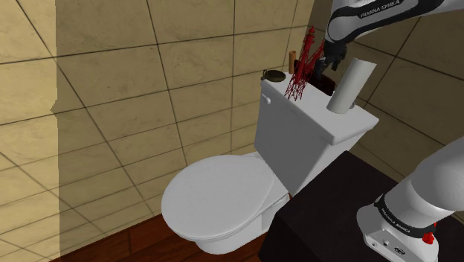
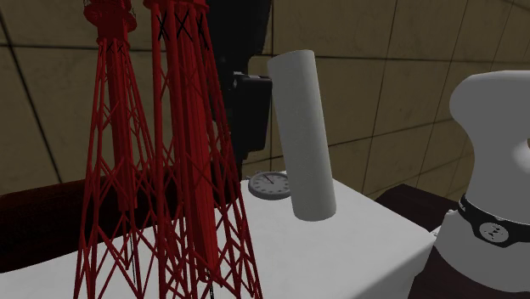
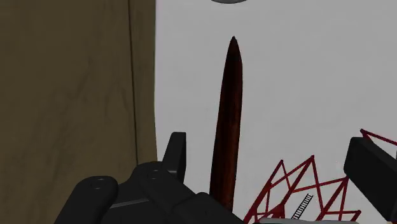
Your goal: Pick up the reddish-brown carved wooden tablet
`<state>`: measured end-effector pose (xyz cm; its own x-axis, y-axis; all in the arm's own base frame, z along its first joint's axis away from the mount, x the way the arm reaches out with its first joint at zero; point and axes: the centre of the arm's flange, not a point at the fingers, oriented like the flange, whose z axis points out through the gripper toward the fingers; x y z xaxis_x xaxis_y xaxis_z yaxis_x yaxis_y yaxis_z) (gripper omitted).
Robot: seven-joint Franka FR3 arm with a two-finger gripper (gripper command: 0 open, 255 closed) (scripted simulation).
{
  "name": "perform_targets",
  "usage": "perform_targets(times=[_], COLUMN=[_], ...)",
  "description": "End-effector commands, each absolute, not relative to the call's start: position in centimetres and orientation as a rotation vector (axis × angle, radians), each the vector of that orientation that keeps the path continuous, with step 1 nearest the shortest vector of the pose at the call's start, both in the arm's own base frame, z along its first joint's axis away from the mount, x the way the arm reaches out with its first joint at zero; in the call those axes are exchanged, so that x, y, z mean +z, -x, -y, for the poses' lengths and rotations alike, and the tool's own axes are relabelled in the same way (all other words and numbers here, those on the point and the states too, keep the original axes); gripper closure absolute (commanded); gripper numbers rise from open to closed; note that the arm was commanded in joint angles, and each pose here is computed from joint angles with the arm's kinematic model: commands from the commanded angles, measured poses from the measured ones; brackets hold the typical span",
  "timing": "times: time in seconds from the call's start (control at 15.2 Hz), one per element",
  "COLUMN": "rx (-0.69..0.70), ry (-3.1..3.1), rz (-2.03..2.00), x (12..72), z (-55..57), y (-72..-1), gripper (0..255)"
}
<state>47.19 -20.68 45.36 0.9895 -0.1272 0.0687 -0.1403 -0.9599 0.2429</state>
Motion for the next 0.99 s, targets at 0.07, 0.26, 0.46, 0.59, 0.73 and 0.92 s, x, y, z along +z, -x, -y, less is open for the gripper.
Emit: perform_targets(times=[0.07, 0.26, 0.46, 0.59, 0.73, 0.92], rx=[0.095, 0.095, 0.095, 0.095, 0.095, 0.095], ry=[-2.868, -2.868, -2.868, -2.868, -2.868, -2.868], rz=[0.222, 0.222, 0.222, 0.222, 0.222, 0.222], x=[44.5, 42.9, 41.4, 40.5, 40.5, 40.5], z=[23.5, 23.5, 23.5, 23.5, 23.5, 23.5], y=[-48.8, -48.8, -48.8, -48.8, -48.8, -48.8], gripper=[0, 0, 0, 0, 255, 255])
